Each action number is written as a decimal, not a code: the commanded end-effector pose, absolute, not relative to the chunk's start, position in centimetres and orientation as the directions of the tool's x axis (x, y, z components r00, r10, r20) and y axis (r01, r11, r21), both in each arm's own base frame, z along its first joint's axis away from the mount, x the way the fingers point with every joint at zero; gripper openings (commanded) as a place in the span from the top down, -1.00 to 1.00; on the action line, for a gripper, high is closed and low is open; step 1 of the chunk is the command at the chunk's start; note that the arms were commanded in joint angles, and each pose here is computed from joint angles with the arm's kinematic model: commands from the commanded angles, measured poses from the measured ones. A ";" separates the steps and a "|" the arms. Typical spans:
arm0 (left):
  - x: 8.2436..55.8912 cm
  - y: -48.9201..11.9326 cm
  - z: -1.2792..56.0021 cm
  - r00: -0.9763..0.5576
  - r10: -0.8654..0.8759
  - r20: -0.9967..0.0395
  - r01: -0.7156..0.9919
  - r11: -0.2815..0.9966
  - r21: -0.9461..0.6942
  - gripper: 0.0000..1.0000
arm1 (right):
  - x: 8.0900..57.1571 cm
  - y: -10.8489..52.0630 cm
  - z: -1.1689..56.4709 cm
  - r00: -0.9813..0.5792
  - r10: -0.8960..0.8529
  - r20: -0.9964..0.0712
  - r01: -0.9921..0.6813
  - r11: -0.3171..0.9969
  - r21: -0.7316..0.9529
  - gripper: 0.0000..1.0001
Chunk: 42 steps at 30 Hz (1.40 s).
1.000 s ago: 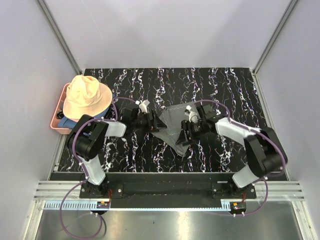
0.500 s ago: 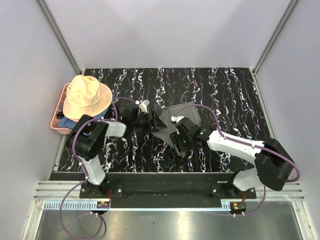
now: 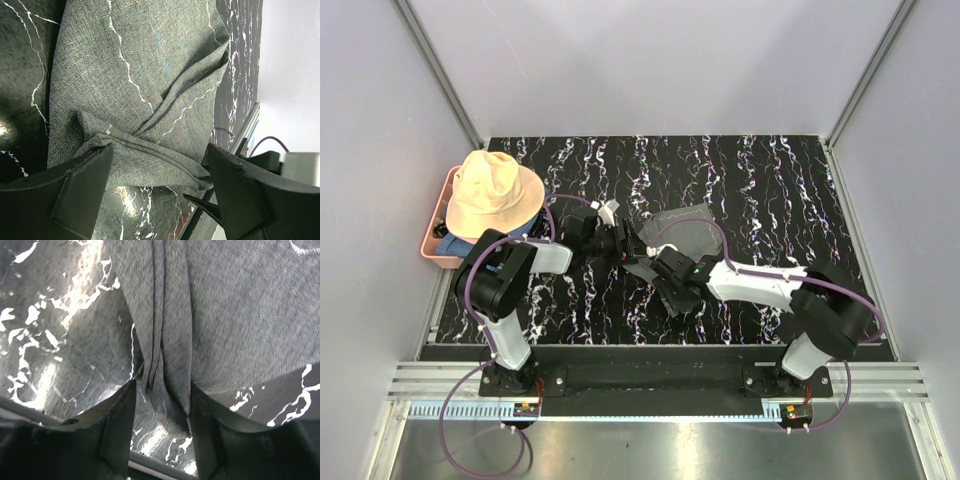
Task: Fold the napkin, place the utensils inside, and roll it up
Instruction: Roll the napkin with the utensil
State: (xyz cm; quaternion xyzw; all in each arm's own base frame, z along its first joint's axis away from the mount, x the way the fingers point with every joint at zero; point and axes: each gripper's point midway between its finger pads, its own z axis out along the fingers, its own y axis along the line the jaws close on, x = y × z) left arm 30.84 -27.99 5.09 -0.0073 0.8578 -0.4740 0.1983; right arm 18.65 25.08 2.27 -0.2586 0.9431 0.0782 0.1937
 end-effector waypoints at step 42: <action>31.7 -24.5 1.1 -0.939 -0.182 -0.292 0.089 0.690 -0.718 -0.68 | 19.9 26.1 9.4 -0.958 -0.249 -0.141 -0.279 0.701 0.656 -0.15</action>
